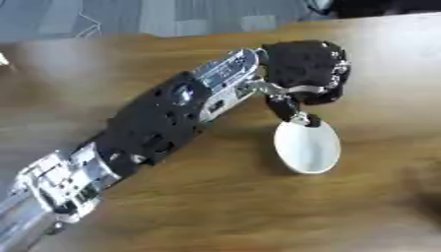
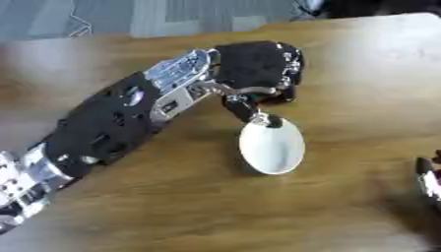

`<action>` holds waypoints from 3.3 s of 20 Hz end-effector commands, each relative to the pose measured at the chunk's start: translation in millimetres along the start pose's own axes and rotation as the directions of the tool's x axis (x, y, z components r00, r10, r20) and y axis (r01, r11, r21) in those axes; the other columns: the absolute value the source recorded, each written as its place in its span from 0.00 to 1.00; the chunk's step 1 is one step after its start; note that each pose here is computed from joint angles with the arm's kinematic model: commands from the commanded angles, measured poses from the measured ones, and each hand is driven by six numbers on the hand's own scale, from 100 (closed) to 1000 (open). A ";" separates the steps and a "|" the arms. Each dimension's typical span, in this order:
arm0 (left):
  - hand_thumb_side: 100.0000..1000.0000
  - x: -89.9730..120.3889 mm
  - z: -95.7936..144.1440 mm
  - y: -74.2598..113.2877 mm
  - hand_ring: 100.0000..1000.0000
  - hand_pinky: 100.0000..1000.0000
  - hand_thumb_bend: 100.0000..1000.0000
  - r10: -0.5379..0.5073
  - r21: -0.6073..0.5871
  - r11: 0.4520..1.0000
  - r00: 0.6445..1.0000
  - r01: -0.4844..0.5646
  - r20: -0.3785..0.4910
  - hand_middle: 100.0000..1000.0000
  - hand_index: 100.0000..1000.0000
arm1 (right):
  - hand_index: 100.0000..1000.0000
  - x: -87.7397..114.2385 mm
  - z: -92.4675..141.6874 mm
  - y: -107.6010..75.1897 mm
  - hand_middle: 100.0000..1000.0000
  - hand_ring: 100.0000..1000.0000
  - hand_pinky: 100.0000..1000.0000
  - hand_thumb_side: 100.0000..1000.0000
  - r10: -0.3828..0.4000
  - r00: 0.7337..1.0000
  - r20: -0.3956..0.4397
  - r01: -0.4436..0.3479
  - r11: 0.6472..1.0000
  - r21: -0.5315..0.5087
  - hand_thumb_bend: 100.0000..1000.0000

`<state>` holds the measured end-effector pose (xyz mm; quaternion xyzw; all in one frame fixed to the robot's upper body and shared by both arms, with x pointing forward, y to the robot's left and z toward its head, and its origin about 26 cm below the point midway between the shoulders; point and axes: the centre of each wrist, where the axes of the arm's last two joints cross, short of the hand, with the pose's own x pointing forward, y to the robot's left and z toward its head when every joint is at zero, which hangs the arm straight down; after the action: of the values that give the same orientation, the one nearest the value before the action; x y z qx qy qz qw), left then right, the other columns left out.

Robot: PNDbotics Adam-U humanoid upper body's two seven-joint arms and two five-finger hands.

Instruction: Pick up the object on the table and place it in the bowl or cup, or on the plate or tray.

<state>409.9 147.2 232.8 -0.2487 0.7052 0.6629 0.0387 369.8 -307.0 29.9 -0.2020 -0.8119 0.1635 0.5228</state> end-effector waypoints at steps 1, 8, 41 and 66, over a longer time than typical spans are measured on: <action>0.00 3.0 -7.5 3.0 0.06 0.65 0.39 0.008 0.022 1.000 1.000 -0.009 0.018 0.00 0.14 | 0.67 -7.2 1.5 -13.7 0.53 0.39 0.08 0.42 0.043 0.999 -0.026 -0.043 0.999 -0.017 0.44; 0.00 11.1 -13.1 -9.6 0.10 0.65 0.40 0.054 0.013 0.998 0.998 -0.054 0.028 0.02 0.15 | 0.67 -15.2 8.4 -15.4 0.53 0.39 0.08 0.41 0.059 0.997 -0.056 -0.060 0.998 -0.017 0.44; 0.69 1.0 14.1 10.9 0.58 0.69 0.68 0.021 0.120 0.992 0.998 -0.029 0.067 0.66 0.67 | 0.67 -31.3 25.7 -16.9 0.53 0.39 0.07 0.40 0.072 0.991 -0.113 -0.072 0.997 0.000 0.44; 0.65 36.6 109.3 -11.7 0.76 1.00 0.73 0.595 0.164 0.804 0.784 -0.572 -0.179 0.65 0.62 | 0.67 22.7 7.3 -5.9 0.54 0.40 0.11 0.47 -0.003 0.998 0.065 -0.003 0.996 0.085 0.42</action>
<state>354.4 232.5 179.3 -0.0750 0.7739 0.5814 -0.2396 349.8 -304.3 35.0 -0.1801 -0.8099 0.2002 0.5212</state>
